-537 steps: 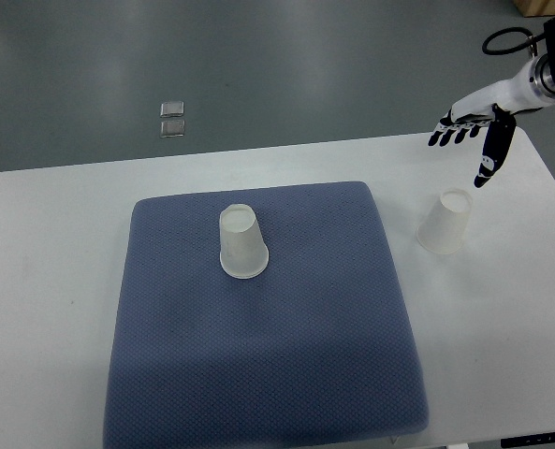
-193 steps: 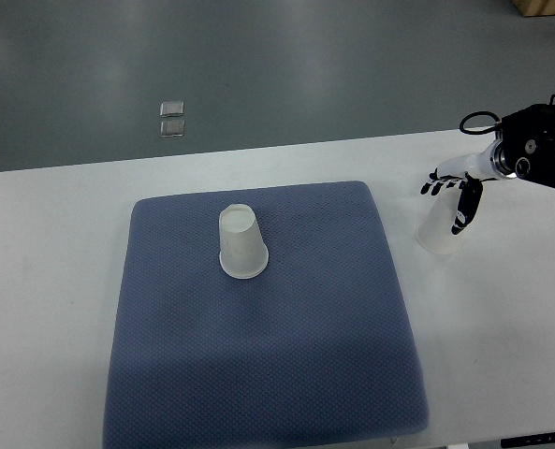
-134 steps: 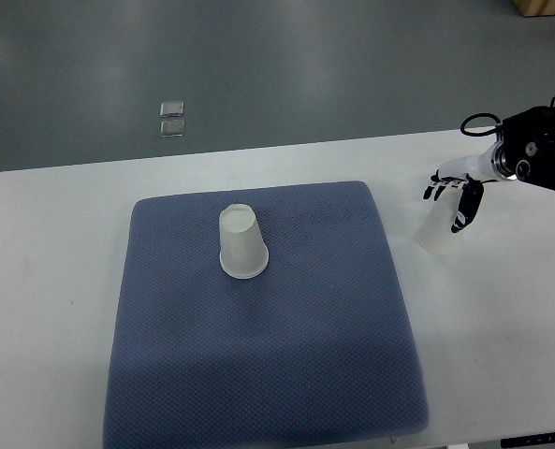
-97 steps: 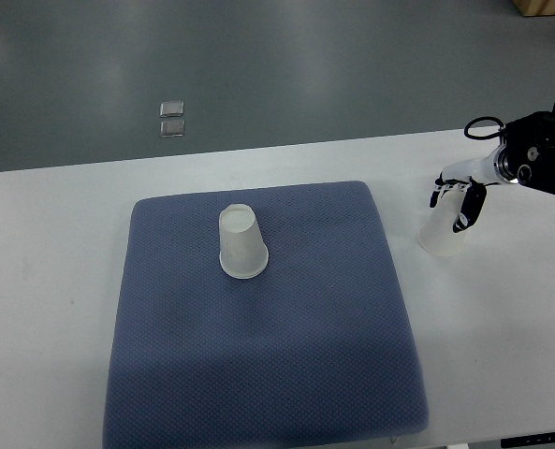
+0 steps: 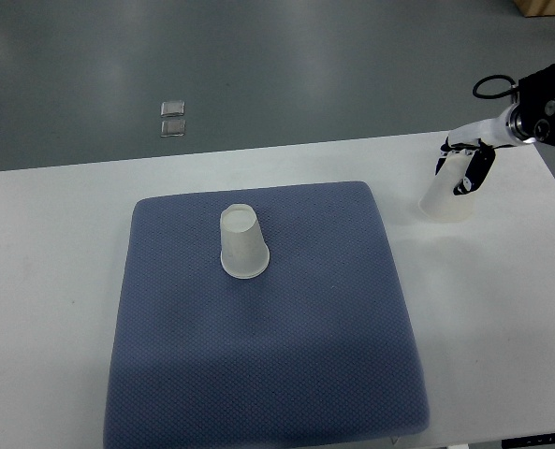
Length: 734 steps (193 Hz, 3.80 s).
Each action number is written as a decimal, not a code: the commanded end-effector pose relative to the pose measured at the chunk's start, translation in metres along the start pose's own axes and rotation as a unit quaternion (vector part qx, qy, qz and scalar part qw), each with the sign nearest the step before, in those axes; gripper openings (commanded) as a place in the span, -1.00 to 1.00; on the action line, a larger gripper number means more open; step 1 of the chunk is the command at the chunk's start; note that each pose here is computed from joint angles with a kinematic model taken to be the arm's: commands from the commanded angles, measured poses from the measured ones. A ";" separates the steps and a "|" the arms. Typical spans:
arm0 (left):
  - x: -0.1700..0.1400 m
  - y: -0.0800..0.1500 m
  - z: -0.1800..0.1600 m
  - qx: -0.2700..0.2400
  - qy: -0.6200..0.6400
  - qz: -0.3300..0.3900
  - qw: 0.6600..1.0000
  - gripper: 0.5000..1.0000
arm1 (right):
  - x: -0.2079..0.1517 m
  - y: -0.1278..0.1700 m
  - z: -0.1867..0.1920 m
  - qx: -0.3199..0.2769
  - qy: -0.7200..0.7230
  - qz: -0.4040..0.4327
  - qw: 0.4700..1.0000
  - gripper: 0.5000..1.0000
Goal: Stack paper cups
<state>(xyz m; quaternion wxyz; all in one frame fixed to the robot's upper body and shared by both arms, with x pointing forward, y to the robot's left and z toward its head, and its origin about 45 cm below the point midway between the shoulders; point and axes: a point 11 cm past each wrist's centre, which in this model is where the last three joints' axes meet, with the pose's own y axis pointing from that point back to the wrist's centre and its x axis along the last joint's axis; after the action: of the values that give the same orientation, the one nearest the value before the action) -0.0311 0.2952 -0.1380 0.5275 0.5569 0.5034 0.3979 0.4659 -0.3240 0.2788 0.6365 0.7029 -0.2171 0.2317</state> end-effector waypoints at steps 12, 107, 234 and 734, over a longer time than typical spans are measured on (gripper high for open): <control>-0.002 0.000 0.001 -0.001 -0.001 -0.002 1.000 1.00 | 0.052 0.073 -0.017 0.031 0.015 0.023 0.999 -0.41; -0.002 0.000 0.001 0.000 -0.002 -0.002 1.000 1.00 | 0.118 0.228 -0.121 0.150 0.085 0.122 0.977 -0.39; -0.002 0.000 0.000 0.000 0.000 -0.003 1.000 1.00 | 0.073 0.161 -0.308 0.235 0.155 0.044 0.959 -0.39; -0.001 -0.001 -0.011 0.009 0.004 0.000 1.000 1.00 | 0.006 0.051 -0.310 0.219 0.096 0.037 0.970 0.14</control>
<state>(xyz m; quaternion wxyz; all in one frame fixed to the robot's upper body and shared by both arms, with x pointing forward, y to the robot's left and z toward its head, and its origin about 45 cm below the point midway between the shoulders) -0.0426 0.2968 -0.1377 0.5197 0.5600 0.5093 0.3962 0.4195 -0.0208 0.3450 0.4898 0.7817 -0.0978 0.3734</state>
